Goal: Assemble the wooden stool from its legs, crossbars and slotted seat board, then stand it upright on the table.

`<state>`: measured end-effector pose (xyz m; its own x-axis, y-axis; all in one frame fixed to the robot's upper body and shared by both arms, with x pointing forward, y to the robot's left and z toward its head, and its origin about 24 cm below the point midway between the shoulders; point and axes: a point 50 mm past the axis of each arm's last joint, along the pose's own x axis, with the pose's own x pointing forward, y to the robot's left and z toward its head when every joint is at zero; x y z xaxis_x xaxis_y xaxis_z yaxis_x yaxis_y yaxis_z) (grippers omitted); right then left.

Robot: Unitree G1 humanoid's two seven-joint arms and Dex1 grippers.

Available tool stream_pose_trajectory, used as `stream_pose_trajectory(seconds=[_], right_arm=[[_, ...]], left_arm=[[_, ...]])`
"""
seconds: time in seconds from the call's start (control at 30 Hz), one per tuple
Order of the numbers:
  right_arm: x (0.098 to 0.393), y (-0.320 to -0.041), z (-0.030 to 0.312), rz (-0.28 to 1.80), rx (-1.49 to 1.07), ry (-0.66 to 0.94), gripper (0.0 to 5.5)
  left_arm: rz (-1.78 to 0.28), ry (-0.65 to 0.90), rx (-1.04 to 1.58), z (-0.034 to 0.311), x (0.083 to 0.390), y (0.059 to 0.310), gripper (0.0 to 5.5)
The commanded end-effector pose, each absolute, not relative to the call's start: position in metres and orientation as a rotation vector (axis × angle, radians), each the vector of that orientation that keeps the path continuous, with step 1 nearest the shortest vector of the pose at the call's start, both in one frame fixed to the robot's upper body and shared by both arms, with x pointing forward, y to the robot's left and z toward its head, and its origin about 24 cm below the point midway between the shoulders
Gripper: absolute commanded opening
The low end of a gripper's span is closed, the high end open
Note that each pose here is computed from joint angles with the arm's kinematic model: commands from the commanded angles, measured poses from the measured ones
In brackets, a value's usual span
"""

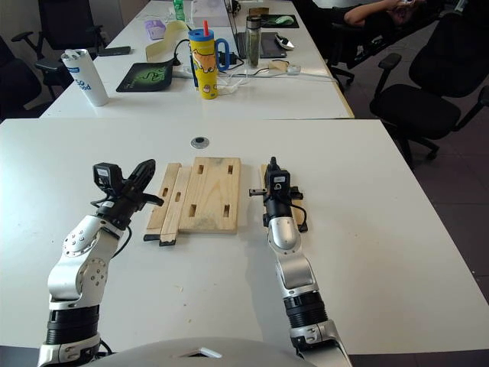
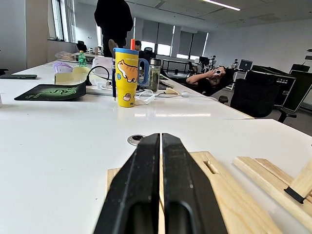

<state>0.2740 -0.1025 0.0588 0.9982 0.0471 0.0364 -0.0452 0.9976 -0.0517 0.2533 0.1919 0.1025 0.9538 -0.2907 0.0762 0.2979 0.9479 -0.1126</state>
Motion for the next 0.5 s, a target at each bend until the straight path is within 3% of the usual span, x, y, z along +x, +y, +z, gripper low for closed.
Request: stream_pose_trajectory(seconds=[0.03,0.07,0.2,0.5], right_arm=[[0.256,-0.121,0.022,0.018,-0.049,0.132,0.43],[0.256,-0.12,0.026,0.022,-0.045,0.109,0.8],[0.263,-0.117,0.053,0.025,-0.033,-0.039,1.41],[0.277,-0.109,0.108,0.033,-0.03,-0.251,1.43]], left_arm=[[-0.299,-0.061,-0.102,0.103,0.253,0.192,0.1],[-0.299,-0.063,-0.1,0.103,0.254,0.192,0.1],[-0.285,-0.07,-0.102,0.103,0.255,0.194,0.1],[-0.274,-0.077,-0.105,0.1,0.255,0.192,0.1]])
